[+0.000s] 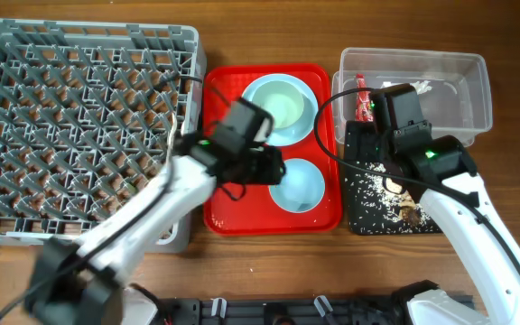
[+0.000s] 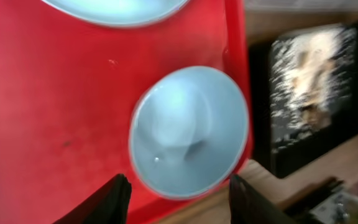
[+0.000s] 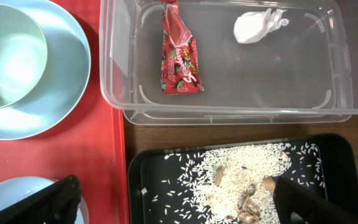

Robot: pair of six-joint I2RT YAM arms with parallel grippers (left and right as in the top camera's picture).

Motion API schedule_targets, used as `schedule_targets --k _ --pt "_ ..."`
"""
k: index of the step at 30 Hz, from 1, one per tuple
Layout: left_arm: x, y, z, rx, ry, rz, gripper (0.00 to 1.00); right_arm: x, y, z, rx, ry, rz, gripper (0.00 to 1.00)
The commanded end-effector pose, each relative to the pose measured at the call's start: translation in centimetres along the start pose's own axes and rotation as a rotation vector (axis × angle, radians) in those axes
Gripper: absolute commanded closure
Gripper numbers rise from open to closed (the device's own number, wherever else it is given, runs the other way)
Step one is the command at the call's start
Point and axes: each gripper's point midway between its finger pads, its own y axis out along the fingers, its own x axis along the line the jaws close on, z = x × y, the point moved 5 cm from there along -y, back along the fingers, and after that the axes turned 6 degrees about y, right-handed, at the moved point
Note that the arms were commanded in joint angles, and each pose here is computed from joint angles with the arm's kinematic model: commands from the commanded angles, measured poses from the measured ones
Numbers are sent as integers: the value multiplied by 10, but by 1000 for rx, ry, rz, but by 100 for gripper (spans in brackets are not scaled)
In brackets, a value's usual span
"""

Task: Sort waste into correct bins and load items into the dishwasher rack
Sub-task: 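Move the left gripper to the light-blue plate on the red tray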

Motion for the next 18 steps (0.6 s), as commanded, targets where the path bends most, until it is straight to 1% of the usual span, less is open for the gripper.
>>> schedule_targets --k 1,2,3,4,9,13,16,18 --pt "-7 44 8 73 27 -31 54 -2 -2 -3 -15 21 13 0" --pt "-8 54 10 83 36 -31 58 -2 -2 -3 -15 21 13 0" --pt "-8 62 11 93 40 -34 65 -2 -2 -3 -15 21 13 0" --pt "-3 71 13 104 37 -58 70 -2 -2 -3 -15 21 13 0" --pt "16 74 14 95 34 -191 70 -2 -2 -3 -15 21 13 0" --pt "42 67 16 81 40 -383 69 -2 -2 -3 -15 21 13 0" --pt "62 56 14 47 59 -556 69 -2 -2 -3 -15 21 13 0" --pt "72 50 12 33 62 -626 68 -2 -2 -3 -15 21 13 0"
